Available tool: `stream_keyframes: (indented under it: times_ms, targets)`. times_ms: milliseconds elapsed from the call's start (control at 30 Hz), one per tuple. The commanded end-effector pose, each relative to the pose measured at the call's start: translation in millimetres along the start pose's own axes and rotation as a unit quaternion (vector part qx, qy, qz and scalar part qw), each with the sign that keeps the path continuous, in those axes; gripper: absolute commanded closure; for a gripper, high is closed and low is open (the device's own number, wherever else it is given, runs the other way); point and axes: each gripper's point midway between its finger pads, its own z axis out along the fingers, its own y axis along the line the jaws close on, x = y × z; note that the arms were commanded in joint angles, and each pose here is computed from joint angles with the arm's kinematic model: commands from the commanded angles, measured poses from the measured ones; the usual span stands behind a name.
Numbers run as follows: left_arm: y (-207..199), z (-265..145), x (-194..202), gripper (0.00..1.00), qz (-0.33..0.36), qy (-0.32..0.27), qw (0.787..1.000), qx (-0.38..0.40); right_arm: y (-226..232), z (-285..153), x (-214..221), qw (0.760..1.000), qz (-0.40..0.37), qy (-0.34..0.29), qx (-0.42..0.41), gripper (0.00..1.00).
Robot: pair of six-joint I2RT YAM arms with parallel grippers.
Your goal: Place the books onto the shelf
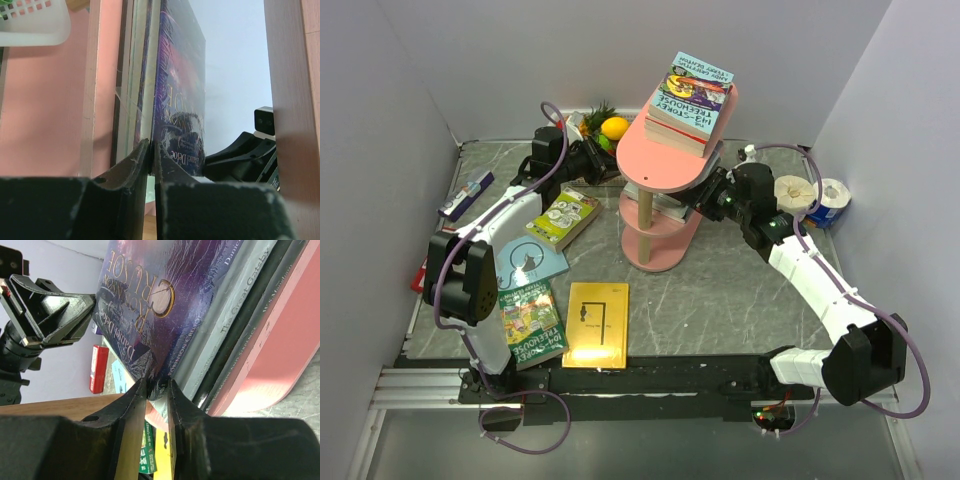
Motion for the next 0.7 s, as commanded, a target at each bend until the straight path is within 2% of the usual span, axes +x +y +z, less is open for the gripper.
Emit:
stream_keyframes:
  times_ms: [0,667]
  targets:
    - [-36,-5,30,0.87,0.031,0.042,0.998,0.044,6,2,16,1.000,-0.011,0.016,-0.015,0.75]
    - [-52,-12,44,0.89,0.042,0.045,0.997,0.055,13,-11,27,0.999,-0.013,0.015,-0.025,0.76]
